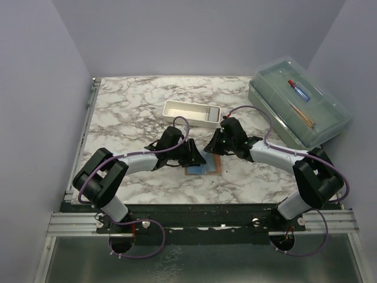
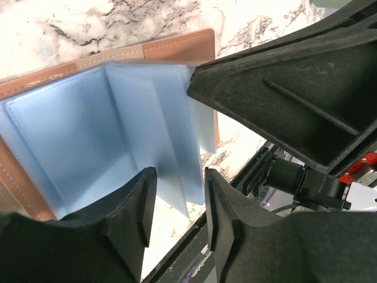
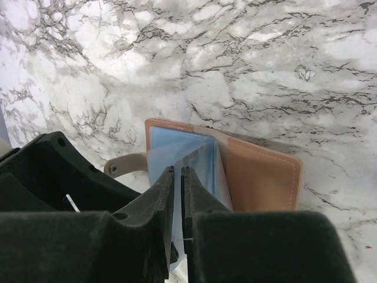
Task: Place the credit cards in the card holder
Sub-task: Turn over the card holder at the center of the board.
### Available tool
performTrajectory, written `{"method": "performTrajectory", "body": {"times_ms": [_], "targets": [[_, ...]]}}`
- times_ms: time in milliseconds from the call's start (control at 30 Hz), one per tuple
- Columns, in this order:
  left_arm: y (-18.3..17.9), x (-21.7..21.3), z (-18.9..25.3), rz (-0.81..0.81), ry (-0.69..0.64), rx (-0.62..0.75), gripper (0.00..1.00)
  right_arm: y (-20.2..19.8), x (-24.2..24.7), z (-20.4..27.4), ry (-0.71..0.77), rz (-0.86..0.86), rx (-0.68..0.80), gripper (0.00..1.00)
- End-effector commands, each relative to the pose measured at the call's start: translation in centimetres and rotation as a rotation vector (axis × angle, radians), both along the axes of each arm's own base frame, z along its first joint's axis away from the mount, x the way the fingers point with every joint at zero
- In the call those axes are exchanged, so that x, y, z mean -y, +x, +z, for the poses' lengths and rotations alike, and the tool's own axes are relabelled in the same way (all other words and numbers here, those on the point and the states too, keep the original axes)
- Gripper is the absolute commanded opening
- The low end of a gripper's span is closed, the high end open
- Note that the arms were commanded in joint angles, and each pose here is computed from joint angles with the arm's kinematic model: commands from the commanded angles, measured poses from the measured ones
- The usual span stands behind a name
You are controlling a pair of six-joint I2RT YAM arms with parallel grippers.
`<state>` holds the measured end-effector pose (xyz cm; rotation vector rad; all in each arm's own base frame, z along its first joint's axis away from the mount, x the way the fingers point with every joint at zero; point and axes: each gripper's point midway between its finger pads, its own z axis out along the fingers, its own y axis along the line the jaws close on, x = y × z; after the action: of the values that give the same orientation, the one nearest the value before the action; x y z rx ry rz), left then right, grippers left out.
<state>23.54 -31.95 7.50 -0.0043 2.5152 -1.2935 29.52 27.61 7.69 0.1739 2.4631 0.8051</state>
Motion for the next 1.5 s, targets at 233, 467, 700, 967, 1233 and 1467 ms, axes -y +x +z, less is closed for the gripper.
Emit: {"method": "performTrajectory", "body": {"times_ms": [233, 467, 700, 967, 1233, 1467], "targets": [[0.8, -1.8, -0.1, 0.056, 0.047, 0.026, 0.54, -0.5, 0.8, -0.9, -0.029, -0.003, -0.009, 0.12], [1.0, -2.4, -0.5, 0.07, 0.085, 0.039, 0.56, -0.6, 0.9, -0.9, -0.032, -0.001, -0.006, 0.11], [1.2, -2.1, -0.6, 0.059, 0.088, 0.037, 0.67, -0.6, 0.6, -0.8, -0.027, 0.017, -0.006, 0.11], [1.4, -2.2, -2.4, 0.06, 0.132, -0.006, 0.55, -1.2, 1.5, -1.5, -0.078, 0.049, 0.006, 0.18], [1.3, -2.5, -2.1, 0.064, 0.151, 0.008, 0.48, -2.1, 5.7, -2.9, -0.321, 0.12, 0.063, 0.29], [1.2, -2.7, -1.7, 0.063, 0.152, 0.015, 0.45, -2.1, 6.9, -2.0, -0.398, 0.127, 0.073, 0.33]]}}
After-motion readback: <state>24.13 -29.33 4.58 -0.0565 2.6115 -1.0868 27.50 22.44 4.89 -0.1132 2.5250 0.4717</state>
